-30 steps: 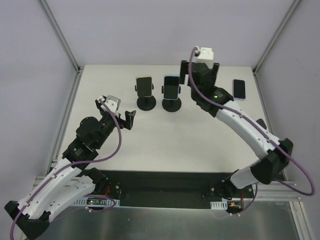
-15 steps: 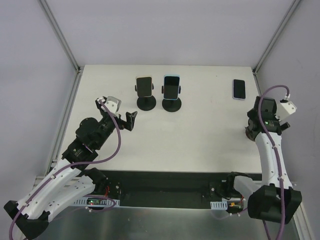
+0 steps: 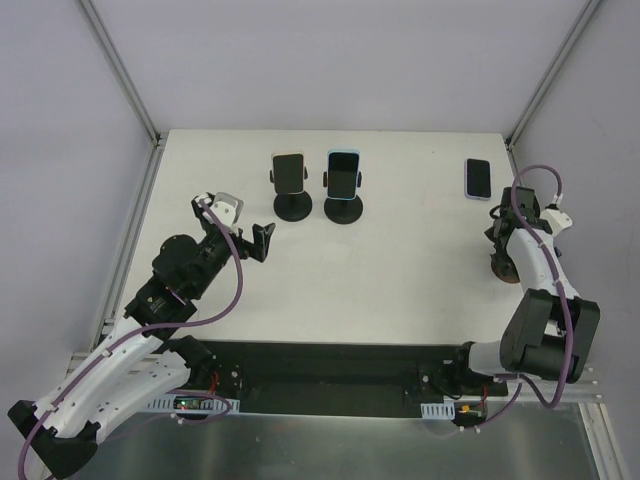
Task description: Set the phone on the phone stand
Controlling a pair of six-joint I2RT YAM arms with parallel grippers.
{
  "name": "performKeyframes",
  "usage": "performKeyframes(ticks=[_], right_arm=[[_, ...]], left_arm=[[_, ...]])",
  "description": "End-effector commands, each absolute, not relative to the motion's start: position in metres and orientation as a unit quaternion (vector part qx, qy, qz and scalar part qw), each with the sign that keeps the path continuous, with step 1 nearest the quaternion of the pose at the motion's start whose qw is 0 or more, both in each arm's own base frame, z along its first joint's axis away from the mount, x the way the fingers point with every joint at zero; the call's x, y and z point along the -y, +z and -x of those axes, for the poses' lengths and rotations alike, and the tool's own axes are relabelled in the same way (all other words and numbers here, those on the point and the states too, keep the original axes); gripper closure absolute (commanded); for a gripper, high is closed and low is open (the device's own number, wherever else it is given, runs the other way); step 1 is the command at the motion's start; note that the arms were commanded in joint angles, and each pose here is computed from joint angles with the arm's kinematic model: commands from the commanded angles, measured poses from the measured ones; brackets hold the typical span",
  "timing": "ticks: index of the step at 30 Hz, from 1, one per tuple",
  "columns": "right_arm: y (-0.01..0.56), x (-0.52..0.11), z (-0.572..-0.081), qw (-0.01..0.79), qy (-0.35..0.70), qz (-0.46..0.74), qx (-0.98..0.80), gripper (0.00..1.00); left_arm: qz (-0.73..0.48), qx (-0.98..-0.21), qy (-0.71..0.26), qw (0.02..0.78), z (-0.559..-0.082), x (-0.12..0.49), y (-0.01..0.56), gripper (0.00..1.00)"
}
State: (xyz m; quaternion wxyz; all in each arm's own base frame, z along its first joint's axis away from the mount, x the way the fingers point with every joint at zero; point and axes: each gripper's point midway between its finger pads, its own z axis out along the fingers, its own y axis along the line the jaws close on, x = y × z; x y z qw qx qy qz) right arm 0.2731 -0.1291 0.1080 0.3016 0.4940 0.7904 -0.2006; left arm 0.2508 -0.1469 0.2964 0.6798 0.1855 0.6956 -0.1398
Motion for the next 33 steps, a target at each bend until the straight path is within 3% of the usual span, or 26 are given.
performKeyframes(ticks=[1, 18, 21, 24, 27, 28, 30, 32, 33], right_arm=[[0.118, 0.141, -0.295, 0.325, -0.205, -0.514, -0.767, 0.04], [0.085, 0.159, -0.311, 0.306, -0.239, -0.557, -0.734, 0.01], [0.082, 0.162, -0.31, 0.303, -0.249, -0.555, -0.734, 0.08], [0.079, 0.163, -0.312, 0.304, -0.248, -0.552, -0.736, 0.19], [0.073, 0.156, -0.317, 0.307, -0.226, -0.544, -0.748, 0.42], [0.071, 0.153, -0.318, 0.305, -0.221, -0.54, -0.752, 0.55], [0.074, 0.144, -0.326, 0.312, -0.214, -0.523, -0.764, 0.72], [0.081, 0.134, -0.34, 0.332, -0.215, -0.485, -0.78, 0.8], [0.086, 0.116, -0.354, 0.347, -0.204, -0.452, -0.796, 0.9]], left_arm=[[-0.189, -0.685, -0.147, 0.688, -0.25, 0.151, 0.3, 0.01], [-0.191, -0.687, -0.142, 0.687, -0.252, 0.15, 0.298, 0.01], [-0.191, -0.687, -0.142, 0.687, -0.252, 0.15, 0.298, 0.01], [-0.191, -0.686, -0.144, 0.687, -0.251, 0.151, 0.299, 0.01], [-0.191, -0.685, -0.144, 0.688, -0.251, 0.151, 0.3, 0.01], [-0.191, -0.686, -0.144, 0.687, -0.251, 0.151, 0.299, 0.01], [-0.191, -0.687, -0.145, 0.686, -0.251, 0.151, 0.298, 0.01], [-0.192, -0.686, -0.146, 0.687, -0.251, 0.152, 0.299, 0.01], [-0.193, -0.686, -0.147, 0.686, -0.251, 0.152, 0.299, 0.01]])
